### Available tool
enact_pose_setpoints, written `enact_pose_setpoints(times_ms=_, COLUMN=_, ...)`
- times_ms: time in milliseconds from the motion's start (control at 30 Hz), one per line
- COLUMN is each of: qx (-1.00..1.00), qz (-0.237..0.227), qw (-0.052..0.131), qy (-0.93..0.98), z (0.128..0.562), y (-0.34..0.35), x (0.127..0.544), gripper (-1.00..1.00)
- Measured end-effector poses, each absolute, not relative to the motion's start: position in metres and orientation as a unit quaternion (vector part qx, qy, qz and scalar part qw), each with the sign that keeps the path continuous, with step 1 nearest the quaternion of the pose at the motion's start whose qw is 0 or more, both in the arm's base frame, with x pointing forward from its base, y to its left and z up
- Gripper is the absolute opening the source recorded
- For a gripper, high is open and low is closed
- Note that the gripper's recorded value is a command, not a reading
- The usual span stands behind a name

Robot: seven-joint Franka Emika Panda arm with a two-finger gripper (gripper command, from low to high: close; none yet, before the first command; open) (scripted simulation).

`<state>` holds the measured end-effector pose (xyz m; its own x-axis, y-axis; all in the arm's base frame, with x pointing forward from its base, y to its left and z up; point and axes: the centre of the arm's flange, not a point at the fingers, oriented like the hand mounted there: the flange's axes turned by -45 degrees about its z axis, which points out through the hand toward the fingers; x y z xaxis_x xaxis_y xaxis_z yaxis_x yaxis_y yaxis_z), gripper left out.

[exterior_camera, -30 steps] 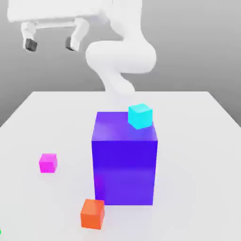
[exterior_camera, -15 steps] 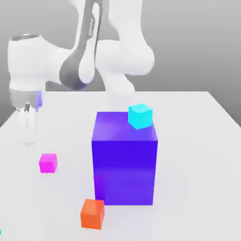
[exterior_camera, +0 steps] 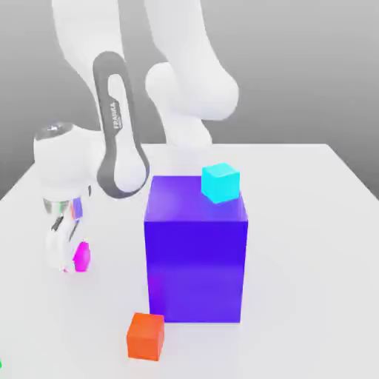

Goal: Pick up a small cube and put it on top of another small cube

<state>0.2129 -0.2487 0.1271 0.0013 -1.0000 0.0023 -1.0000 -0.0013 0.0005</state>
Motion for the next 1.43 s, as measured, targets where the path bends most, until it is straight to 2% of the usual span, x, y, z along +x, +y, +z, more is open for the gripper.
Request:
enact_pose_setpoints(times_ms=100, qx=0.707, qz=0.001, qw=0.001, qy=-0.707, z=0.128, y=-0.249, x=0.213, gripper=-1.00)
enact_pose_setpoints(times_ms=400, qx=0.712, qz=0.000, qw=-0.002, qy=-0.702, z=0.190, y=-0.254, x=0.217, gripper=-1.00)
enact_pose_setpoints(times_ms=633, qx=0.796, qz=-0.003, qw=-0.019, qy=-0.605, z=0.203, y=-0.289, x=0.289, gripper=-1.00)
enact_pose_setpoints(times_ms=833, qx=0.859, qz=-0.004, qw=-0.024, qy=-0.511, z=0.212, y=-0.318, x=0.353, gripper=-1.00)
enact_pose_setpoints(times_ms=1000, qx=0.907, qz=-0.004, qw=-0.020, qy=-0.420, z=0.222, y=-0.332, x=0.410, gripper=-1.00)
enact_pose_setpoints(times_ms=1167, qx=0.948, qz=0.000, qw=-0.006, qy=-0.318, z=0.239, y=-0.334, x=0.470, gripper=-1.00)
enact_pose_setpoints(times_ms=1233, qx=0.955, qz=0.000, qw=-0.003, qy=-0.295, z=0.227, y=-0.333, x=0.484, gripper=-1.00)
enact_pose_setpoints(times_ms=1300, qx=0.957, qz=0.000, qw=-0.002, qy=-0.289, z=0.197, y=-0.333, x=0.488, gripper=-1.00)
enact_pose_setpoints(times_ms=1333, qx=0.957, qz=0.000, qw=-0.001, qy=-0.289, z=0.186, y=-0.333, x=0.488, gripper=1.00)
enact_pose_setpoints(times_ms=1433, qx=0.957, qz=0.000, qw=-0.001, qy=-0.289, z=0.186, y=-0.333, x=0.488, gripper=1.00)
